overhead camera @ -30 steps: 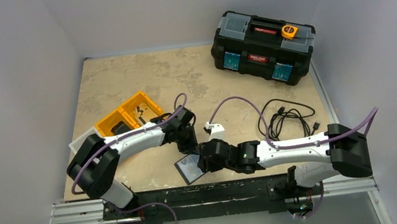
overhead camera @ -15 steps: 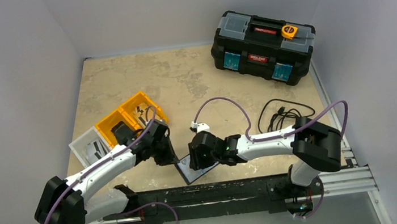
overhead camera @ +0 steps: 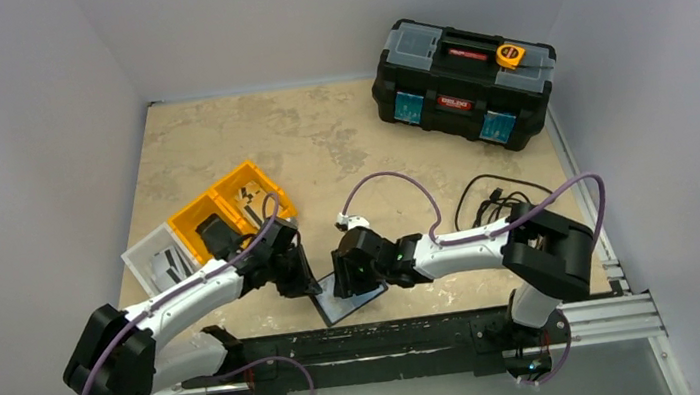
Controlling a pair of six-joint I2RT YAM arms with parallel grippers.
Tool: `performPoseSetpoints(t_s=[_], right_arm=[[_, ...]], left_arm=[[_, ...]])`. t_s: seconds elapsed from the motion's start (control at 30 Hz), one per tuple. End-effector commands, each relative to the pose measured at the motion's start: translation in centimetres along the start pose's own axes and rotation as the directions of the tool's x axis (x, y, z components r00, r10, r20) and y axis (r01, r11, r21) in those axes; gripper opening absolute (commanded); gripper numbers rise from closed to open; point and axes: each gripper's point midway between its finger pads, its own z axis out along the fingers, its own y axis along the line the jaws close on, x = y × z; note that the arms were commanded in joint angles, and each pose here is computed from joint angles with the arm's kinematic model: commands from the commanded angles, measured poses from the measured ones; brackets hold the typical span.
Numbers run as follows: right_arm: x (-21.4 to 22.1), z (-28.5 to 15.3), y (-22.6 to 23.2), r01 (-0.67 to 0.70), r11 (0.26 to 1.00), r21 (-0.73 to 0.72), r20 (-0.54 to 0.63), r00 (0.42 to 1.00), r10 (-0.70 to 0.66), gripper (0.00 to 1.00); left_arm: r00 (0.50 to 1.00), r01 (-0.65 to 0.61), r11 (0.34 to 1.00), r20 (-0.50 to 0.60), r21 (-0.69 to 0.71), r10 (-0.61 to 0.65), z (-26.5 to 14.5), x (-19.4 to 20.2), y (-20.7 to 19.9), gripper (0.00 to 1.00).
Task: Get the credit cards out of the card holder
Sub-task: Remove the credit card from the card holder.
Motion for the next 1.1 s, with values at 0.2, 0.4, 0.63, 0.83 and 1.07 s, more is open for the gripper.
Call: performPoseSetpoints(t_s=[0.2, 0.4, 0.63, 0.83, 1.07], right_arm=[[-0.3, -0.5, 0.3, -0.035, 0.999, -0.02, 0.022, 0.999, 0.036, 0.42], [-1.8, -2.7, 2.0, -0.018, 0.999, -0.03, 0.069, 0.997, 0.02, 0.43], [-2.2, -2.8, 3.9, -0.001, 0.997, -0.078, 0.062, 0.998, 0.006, 0.43], [-0.1, -0.8, 3.3, -0.03, 0.995, -0.09, -0.024, 0.999, 0.028, 0.42], [0.6, 0.1, 0.3, -0.041, 0.999, 0.021, -0.026, 0.999, 0.042, 0.42]], left_arm=[[1.0, 0.011, 1.0, -0.003, -0.016, -0.011, 1.0, 0.0, 0.5, 0.09], [1.0, 0.0, 0.999, -0.006, -0.04, 0.0, 1.2, -0.1, 1.0, 0.09], [1.0, -0.002, 0.999, -0.006, -0.043, 0.002, 1.3, -0.2, 0.9, 0.08], [1.0, -0.003, 0.999, -0.009, -0.046, 0.003, 1.3, -0.2, 0.9, 0.08], [1.0, -0.006, 0.999, -0.012, -0.048, 0.005, 1.3, -0.2, 1.0, 0.07]])
